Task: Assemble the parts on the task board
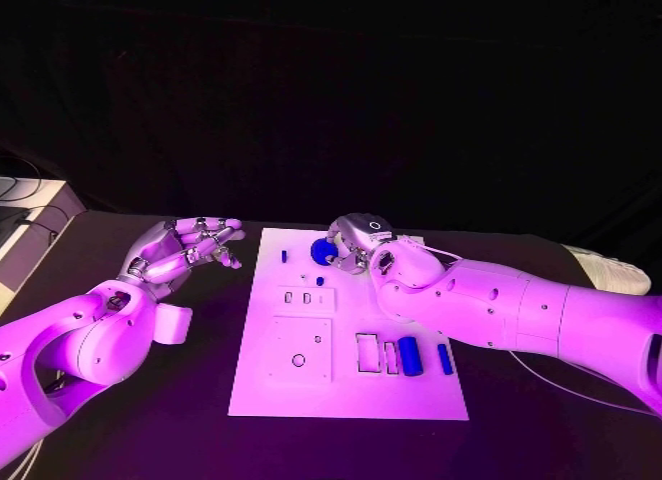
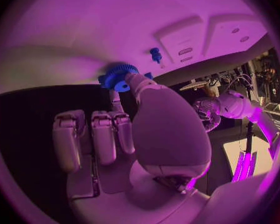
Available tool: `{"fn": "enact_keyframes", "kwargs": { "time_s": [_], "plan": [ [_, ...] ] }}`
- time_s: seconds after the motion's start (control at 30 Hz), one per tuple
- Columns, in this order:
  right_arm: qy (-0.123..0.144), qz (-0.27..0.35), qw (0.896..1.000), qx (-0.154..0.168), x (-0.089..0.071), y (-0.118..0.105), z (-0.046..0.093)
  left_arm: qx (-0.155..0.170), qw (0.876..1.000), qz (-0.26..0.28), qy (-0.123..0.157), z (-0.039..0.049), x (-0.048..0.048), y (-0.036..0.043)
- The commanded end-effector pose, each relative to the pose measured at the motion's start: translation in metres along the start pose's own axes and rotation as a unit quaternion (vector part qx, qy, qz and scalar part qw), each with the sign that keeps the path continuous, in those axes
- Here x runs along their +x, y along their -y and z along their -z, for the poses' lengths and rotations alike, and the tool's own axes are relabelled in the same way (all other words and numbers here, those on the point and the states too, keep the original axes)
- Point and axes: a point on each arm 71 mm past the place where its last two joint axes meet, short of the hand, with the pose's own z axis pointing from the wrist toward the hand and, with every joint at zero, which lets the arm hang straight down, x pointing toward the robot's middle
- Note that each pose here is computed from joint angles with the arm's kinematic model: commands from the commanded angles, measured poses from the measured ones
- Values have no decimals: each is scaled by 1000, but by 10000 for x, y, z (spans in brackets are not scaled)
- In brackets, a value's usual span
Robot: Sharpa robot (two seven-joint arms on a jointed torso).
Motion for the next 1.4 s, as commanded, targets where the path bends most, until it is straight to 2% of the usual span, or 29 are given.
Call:
{"fn": "enact_keyframes", "kwargs": {
  "time_s": [0.03, 0.77, 1.13, 1.4],
  "plan": [
    [-5, 12, 1000, -5, 35, -15, 1, 4, 1000, 2, -11, -7, 34, 7],
    [-21, 4, 1000, -2, 73, 13, -23, 1, 1000, -2, -11, -5, 26, 2],
    [-81, -63, 995, 8, 139, 39, 33, 0, 1000, -2, -14, -1, 13, 0],
    [-99, -73, 992, 15, 167, 85, 37, -2, 1000, -2, -18, -1, 17, -3]
  ]
}}
